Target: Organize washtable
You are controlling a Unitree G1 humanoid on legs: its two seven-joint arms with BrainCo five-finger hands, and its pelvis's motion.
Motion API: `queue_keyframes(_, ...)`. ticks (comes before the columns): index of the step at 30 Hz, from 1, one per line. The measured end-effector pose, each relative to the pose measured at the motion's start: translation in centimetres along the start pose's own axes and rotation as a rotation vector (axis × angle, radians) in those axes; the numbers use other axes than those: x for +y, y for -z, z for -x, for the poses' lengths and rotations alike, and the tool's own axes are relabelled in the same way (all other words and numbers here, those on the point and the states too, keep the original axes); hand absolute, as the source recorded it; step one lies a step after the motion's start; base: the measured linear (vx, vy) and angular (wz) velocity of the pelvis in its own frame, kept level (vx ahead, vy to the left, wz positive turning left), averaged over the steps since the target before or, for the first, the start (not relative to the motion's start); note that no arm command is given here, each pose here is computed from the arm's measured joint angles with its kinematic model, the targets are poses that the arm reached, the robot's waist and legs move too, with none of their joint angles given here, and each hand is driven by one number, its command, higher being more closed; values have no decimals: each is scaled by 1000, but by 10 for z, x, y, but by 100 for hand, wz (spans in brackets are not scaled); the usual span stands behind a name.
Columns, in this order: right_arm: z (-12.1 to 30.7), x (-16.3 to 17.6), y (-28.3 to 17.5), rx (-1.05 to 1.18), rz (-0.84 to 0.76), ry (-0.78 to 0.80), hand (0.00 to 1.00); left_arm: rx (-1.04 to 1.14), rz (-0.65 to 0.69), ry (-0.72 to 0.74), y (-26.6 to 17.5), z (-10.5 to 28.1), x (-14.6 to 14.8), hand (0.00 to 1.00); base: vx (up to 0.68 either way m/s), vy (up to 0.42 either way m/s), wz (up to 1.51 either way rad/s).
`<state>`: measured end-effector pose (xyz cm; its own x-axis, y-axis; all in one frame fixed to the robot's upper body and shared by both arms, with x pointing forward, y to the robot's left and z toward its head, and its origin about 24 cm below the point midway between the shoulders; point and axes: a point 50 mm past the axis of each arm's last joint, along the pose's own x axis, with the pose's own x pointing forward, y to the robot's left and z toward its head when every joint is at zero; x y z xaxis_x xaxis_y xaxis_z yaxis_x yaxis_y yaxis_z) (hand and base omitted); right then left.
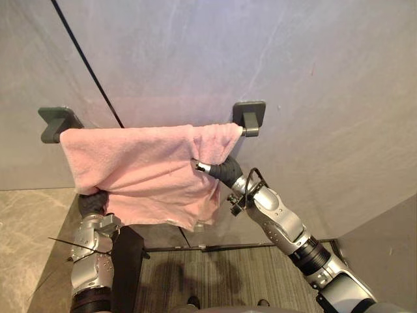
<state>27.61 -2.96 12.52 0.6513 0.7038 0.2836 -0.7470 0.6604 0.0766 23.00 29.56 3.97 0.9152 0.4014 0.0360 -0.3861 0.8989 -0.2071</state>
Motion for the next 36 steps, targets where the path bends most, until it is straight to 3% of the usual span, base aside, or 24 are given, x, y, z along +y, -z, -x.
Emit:
queue_keyframes(6, 0, 0, 1, 2, 0, 0, 100, 0, 0, 0, 0, 0, 0, 100, -10, -8, 0)
queue_keyframes(7, 0, 0, 1, 2, 0, 1, 100, 0, 0, 0, 0, 0, 0, 0, 0, 0, 0)
queue_keyframes(8, 0, 0, 1, 3, -1, 1, 0, 0, 0, -1, 0, 0, 0, 0, 0, 0, 0)
queue_keyframes(28, 8, -5, 8, 16, -87, 15, 0, -7, 42, -42, -2, 2, 10, 0, 0, 0, 0)
queue_keyframes(36, 43, -30, 21, 35, -147, 181, 0, -23, 77, -97, -5, 5, 24, 0, 0, 0, 0)
